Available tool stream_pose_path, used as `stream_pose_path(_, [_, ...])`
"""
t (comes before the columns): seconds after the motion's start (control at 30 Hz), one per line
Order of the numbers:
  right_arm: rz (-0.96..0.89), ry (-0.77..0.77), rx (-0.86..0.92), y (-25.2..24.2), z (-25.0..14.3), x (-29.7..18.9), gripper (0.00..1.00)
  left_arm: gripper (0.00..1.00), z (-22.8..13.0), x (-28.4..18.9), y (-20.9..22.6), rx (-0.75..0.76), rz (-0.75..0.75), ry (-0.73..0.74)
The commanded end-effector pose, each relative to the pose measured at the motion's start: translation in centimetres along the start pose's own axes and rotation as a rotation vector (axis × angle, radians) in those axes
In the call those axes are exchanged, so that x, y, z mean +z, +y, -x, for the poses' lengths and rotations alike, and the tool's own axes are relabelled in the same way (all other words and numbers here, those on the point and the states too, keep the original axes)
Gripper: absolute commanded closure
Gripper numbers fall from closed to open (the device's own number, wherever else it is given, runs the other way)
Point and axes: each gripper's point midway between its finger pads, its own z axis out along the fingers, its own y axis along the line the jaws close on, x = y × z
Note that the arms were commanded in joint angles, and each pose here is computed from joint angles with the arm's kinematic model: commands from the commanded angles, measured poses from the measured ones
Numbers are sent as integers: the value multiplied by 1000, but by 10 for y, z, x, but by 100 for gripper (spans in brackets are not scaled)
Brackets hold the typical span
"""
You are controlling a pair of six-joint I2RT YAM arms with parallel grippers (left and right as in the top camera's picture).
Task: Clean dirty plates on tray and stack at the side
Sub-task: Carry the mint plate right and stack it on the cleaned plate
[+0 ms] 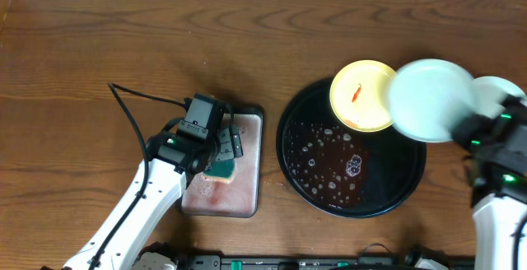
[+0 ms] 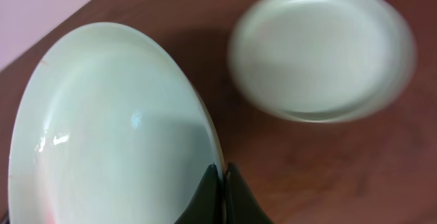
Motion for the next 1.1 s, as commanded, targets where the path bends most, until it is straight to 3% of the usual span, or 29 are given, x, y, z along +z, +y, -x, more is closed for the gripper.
stream_pose_path(0.0, [-13,35,244,-39,5,13,99,16,6,-3,-1,-10,0,-15])
stream_pose_path(0.2, [-159,42,444,-114,0,47,99,16,6,-3,-1,-10,0,-15])
stream_pose_path(0.47, [-291,38,502,-167,-14,78,98,16,6,-3,-1,-10,0,-15])
stream_pose_path(0.7, [-295,29,370,-167,12,80,99,16,6,-3,-1,-10,0,-15])
stream_pose_path(0.93, [-284,-2,353,-157,51,73,99,16,6,-3,-1,-10,0,-15])
stream_pose_path(1.0, [-281,-12,351,-157,56,72,69,16,6,-3,-1,-10,0,-15])
stream_pose_path(1.07, [-271,6,354,-154,52,73,46,16,6,-3,-1,-10,0,-15])
